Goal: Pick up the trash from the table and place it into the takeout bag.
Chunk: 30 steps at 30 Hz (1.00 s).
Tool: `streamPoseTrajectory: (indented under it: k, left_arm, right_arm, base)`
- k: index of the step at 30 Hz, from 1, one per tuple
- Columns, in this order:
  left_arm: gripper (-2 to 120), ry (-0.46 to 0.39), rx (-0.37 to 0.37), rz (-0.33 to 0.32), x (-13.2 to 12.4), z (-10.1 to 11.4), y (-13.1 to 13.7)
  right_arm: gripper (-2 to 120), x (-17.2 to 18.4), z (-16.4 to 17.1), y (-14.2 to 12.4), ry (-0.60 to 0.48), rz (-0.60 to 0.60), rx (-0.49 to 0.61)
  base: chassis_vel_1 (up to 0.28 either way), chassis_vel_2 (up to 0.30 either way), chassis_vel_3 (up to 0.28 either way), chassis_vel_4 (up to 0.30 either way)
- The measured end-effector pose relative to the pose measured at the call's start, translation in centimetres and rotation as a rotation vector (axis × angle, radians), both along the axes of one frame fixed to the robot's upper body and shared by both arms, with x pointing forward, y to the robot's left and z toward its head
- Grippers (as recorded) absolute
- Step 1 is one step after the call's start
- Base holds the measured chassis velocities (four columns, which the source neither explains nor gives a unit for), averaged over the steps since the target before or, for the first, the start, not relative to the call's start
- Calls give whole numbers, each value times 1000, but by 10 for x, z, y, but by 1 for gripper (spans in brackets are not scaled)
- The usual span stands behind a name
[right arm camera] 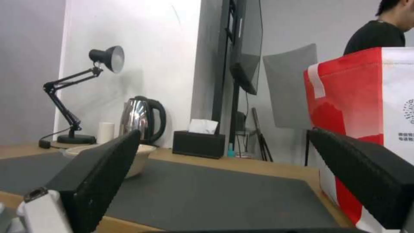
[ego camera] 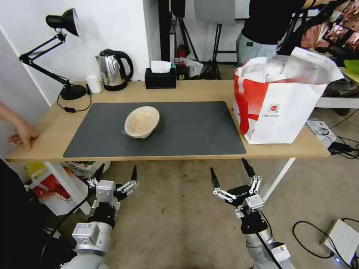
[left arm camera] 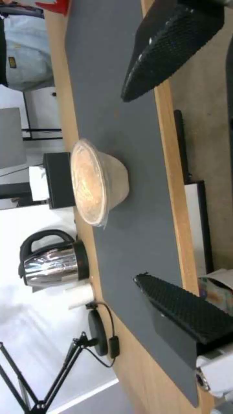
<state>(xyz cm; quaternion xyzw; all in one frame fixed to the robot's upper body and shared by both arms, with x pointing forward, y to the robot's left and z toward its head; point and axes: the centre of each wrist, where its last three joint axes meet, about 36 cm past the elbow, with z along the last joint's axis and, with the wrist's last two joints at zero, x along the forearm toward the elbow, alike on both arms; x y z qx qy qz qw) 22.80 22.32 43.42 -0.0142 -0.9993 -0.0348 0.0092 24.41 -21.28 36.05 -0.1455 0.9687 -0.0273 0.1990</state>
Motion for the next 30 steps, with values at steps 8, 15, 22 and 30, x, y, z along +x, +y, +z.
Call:
streamPoseTrajectory:
  k: [8, 15, 22, 30]
  left_arm:
    - [100, -10, -2, -1, 0, 0, 0]
    - [100, -23, -5, -1, 0, 0, -1]
    - [100, -219, -74, -6, -2, 12, -6]
    - [100, -524, -186, 9, -5, 30, -14]
  right_arm:
    - [100, 0, 0, 0, 0, 0, 0]
    - [100, 0, 0, 0, 0, 0, 1]
    - [100, 0, 0, 0, 0, 0, 1]
    - [100, 0, 0, 0, 0, 0, 1]
  base:
    - [0, 0, 0, 0]
    - [0, 0, 0, 0]
    - [0, 0, 0, 0]
    - [0, 0, 0, 0]
